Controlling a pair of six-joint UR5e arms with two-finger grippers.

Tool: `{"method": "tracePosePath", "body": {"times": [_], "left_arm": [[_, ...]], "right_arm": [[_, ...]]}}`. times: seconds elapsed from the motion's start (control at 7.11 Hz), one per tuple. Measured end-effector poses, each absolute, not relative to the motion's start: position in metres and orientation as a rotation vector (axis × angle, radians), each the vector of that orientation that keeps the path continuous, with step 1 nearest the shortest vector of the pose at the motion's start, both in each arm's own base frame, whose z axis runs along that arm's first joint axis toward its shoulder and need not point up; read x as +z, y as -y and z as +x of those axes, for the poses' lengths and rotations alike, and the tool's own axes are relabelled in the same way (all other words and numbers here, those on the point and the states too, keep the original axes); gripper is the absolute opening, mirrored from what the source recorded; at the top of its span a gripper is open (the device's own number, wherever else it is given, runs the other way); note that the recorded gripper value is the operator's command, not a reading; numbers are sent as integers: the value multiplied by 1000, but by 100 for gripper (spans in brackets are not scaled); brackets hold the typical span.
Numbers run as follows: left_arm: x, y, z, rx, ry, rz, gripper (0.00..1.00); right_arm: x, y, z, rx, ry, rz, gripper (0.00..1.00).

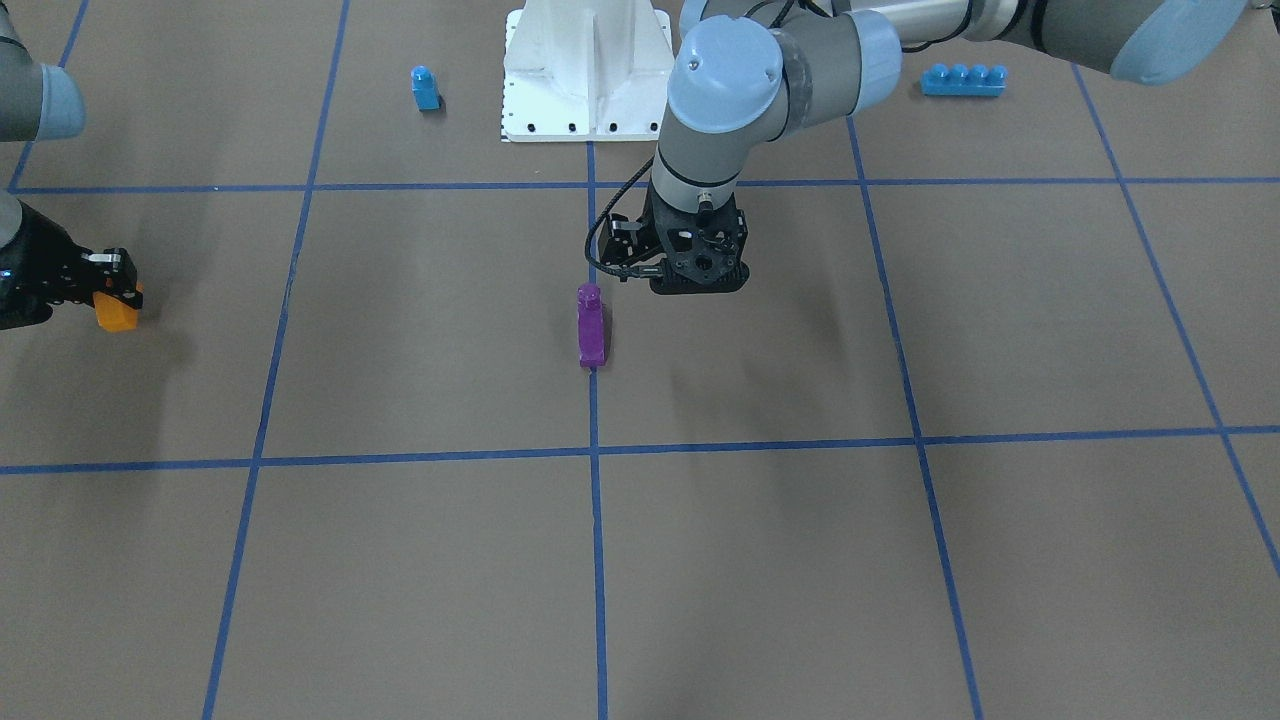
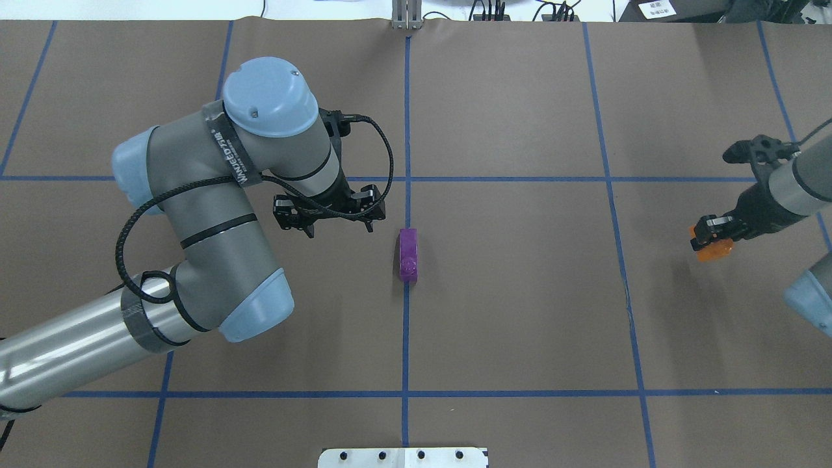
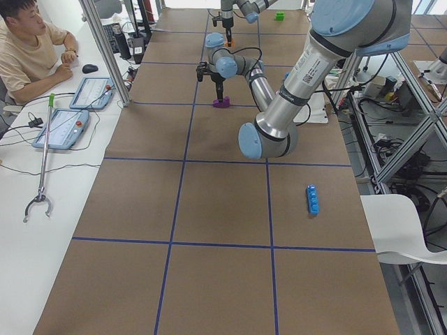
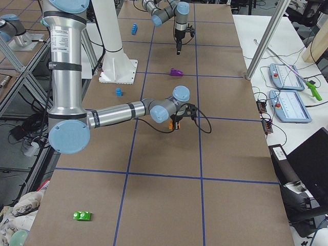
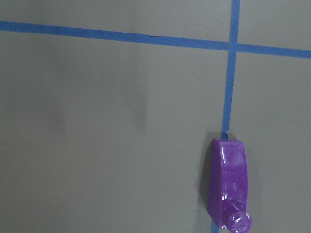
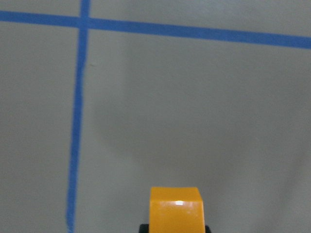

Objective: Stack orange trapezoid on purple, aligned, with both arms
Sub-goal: 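Carry the orange block over the purple block while the left arm withdraws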

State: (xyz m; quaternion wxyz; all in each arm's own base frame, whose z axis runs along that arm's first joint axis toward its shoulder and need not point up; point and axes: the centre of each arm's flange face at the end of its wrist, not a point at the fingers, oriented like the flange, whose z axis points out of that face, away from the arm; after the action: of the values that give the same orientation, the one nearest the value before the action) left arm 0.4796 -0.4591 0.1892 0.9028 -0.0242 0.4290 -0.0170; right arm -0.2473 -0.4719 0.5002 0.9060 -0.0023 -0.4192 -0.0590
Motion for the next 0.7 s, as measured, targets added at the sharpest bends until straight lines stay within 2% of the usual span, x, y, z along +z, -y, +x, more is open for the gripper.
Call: {"method": "tracePosePath", "body": {"times": [0.28,0.7], "left_arm": [[242,452,431,23,-858,-10,100],[295,458,395,58,-798,10,100]], "right_arm": [[401,497,-319,-112,886,-4,0],[255,476,-463,-88,905,-26,0]]}}
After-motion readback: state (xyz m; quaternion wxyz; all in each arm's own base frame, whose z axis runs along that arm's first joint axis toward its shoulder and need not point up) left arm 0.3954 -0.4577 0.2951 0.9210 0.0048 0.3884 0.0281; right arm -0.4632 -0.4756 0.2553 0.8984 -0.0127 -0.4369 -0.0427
